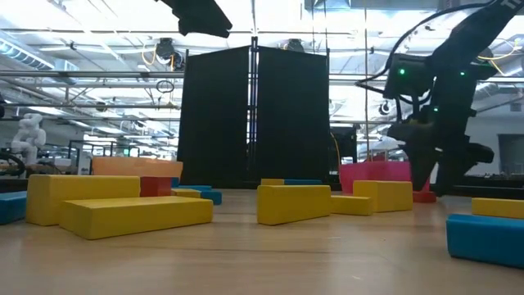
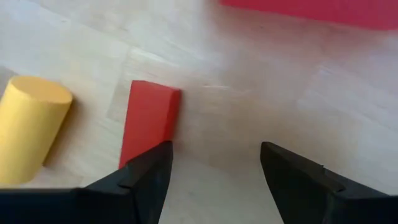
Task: Sort blocks
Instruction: Put the right red block into the red transparent bin
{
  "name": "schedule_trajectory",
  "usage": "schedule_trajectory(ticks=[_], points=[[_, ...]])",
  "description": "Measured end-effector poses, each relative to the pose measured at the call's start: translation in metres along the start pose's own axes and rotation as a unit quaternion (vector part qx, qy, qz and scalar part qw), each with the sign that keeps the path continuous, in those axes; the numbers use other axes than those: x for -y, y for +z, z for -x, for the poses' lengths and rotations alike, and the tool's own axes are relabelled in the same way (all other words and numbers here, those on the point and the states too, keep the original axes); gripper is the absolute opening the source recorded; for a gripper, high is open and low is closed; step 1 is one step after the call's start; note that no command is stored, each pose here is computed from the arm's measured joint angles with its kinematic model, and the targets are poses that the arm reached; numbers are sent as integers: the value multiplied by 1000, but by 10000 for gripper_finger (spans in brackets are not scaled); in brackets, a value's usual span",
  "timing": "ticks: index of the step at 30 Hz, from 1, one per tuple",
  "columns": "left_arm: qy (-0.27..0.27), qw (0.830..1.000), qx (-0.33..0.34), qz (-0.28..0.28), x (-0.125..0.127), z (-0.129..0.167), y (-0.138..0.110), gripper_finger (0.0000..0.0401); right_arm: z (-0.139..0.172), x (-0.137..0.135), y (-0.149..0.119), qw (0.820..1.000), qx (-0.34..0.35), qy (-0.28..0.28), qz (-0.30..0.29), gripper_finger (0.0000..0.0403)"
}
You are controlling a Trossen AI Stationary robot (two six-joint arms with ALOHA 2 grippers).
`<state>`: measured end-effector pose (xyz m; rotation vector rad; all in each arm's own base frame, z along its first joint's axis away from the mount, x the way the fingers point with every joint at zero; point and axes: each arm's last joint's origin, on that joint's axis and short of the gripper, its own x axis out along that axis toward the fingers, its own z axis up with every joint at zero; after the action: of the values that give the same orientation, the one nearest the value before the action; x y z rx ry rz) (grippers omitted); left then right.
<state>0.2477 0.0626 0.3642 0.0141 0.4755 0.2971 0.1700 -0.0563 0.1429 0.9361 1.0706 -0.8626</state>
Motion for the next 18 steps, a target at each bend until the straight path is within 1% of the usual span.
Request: schedule_trajectory(ticks=[4, 8, 10, 12, 15, 18], points=[[0, 1000, -1, 2, 0, 0, 0, 173, 1, -4, -1, 1000, 9, 18, -1, 242], [0, 1000, -1, 11, 0, 0, 0, 173, 8, -12, 1, 997, 25, 69, -16, 242], [0, 1000, -1, 11, 0, 0, 0, 173, 12, -15, 1, 995, 36, 93, -12, 242], [0, 1000, -1, 11, 0, 0, 0, 173, 15, -18, 0, 993, 44, 107, -6, 242], [0, 1000, -1, 11, 0, 0, 0, 173, 14, -19, -2, 994, 42, 104, 15, 242], [0, 1000, -1, 11, 0, 0, 0, 173, 10, -19, -5, 996, 40, 79, 29, 242]])
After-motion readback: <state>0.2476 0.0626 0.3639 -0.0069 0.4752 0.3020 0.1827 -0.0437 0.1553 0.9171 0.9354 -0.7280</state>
